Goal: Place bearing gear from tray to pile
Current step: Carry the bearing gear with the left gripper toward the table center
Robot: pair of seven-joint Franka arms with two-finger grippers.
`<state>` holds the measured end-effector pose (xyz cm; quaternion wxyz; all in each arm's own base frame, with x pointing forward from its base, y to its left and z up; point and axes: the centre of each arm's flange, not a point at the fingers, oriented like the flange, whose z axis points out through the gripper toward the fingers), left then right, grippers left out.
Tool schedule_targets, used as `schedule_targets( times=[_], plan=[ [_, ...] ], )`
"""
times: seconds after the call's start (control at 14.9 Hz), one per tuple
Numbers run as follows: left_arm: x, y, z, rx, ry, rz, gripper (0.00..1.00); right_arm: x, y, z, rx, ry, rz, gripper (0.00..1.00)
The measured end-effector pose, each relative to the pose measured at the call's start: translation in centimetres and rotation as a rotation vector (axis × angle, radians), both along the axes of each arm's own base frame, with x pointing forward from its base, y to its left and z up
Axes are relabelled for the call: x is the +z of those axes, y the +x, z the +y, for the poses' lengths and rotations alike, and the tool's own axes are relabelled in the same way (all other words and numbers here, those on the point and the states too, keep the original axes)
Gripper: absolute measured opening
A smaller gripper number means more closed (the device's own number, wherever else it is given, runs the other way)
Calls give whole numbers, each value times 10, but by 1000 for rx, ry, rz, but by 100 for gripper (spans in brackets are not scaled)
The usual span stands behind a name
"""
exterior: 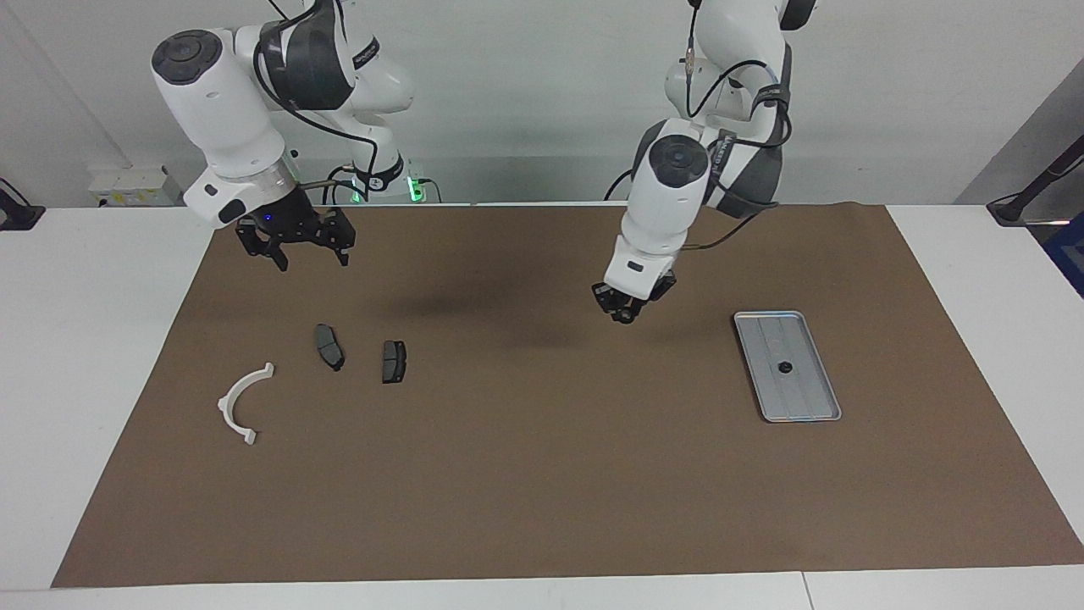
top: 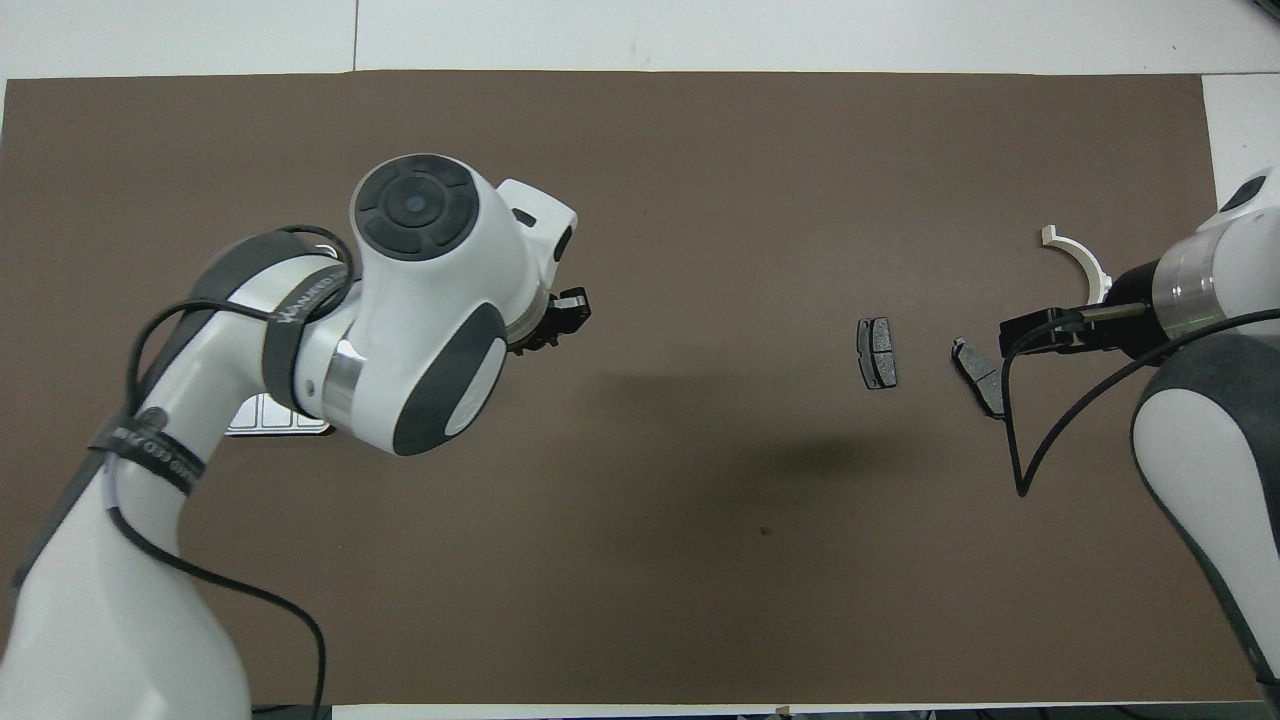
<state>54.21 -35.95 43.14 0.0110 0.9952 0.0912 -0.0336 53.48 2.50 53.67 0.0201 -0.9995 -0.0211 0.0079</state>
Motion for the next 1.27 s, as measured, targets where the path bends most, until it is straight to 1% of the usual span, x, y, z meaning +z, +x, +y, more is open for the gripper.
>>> schedule_targets(
  times=[0.13,0.27,0.47,0.67,0.8,1.0,1.14,1.27],
  plan=[
    [-21,-3,-43,-3,4,11,35,0,0,-1,19,0,0,100],
    [-39,-12,-78,-9,8,17,35,-1,0,-1,34,1,0,100],
    [-54,-25,-106,-18,-9,-5,35,-2,0,-1,40,1,2,100],
    [-60,-18,-101,-3,-16,-26,35,-2,-1,1,45,1,3,100],
    [-72,-14,-94,9,-17,-34,35,-4,-1,2,47,0,6,100],
    [-87,-12,-88,17,-10,-38,35,-16,-5,2,47,0,29,100],
    [-107,-12,-86,13,18,-22,35,-27,-4,4,32,-1,16,100],
    [-127,-13,-88,9,33,-4,35,-40,-4,22,7,-1,-11,100]
  ],
)
